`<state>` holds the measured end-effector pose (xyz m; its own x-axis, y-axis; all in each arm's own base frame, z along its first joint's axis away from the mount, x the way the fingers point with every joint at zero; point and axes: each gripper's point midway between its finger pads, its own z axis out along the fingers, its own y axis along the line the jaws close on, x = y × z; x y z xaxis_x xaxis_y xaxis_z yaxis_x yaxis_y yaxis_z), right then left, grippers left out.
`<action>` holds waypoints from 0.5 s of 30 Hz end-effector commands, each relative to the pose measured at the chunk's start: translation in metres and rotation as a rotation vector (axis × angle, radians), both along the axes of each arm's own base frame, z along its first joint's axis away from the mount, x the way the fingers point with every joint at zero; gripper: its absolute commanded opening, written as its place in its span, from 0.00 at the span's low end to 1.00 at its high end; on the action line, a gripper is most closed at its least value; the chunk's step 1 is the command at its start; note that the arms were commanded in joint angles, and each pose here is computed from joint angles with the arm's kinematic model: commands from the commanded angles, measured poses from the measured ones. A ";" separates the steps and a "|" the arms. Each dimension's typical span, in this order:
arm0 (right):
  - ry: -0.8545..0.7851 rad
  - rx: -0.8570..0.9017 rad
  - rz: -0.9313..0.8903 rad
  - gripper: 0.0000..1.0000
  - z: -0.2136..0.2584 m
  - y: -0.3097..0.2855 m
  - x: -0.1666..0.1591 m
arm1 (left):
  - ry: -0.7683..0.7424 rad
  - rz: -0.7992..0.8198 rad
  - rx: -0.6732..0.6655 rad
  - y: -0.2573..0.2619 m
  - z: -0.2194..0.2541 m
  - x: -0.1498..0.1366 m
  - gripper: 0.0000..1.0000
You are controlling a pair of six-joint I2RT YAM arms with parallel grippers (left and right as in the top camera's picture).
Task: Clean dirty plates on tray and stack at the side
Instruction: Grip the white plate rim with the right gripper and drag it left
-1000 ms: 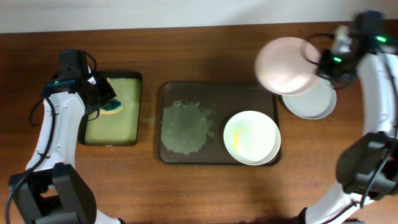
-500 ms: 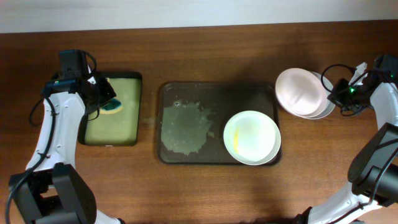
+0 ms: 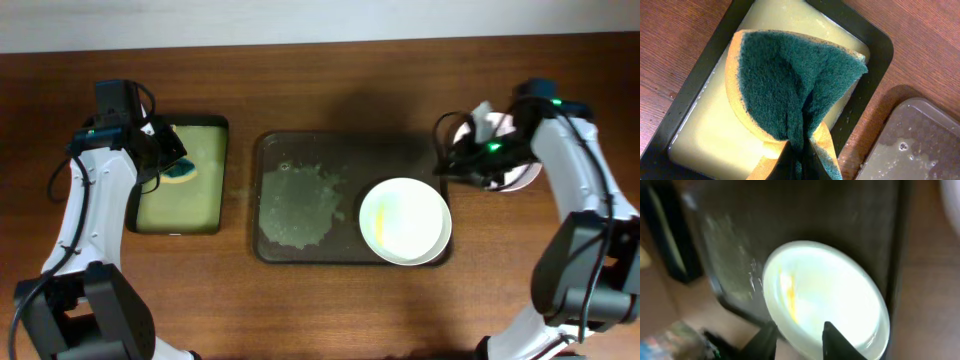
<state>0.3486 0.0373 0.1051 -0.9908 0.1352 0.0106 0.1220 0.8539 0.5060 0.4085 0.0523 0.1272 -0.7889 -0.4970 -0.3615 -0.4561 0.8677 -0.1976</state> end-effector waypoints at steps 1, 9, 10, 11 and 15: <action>0.082 -0.402 0.195 0.48 -0.025 -0.016 -0.032 | -0.021 -0.012 0.015 0.002 0.007 0.000 0.00; -0.034 -0.506 0.232 0.51 -0.069 -0.017 -0.015 | -0.021 -0.012 0.015 0.002 0.007 0.000 0.00; -0.065 -0.495 0.248 0.51 -0.069 -0.015 -0.009 | -0.021 -0.012 0.014 0.002 0.007 0.000 0.00; -0.093 -0.463 0.293 0.51 -0.069 -0.009 -0.007 | -0.021 -0.012 0.014 0.002 0.007 0.000 0.00; -0.076 -0.451 0.315 0.51 -0.074 -0.007 -0.015 | -0.021 -0.012 0.015 0.002 0.007 0.000 0.00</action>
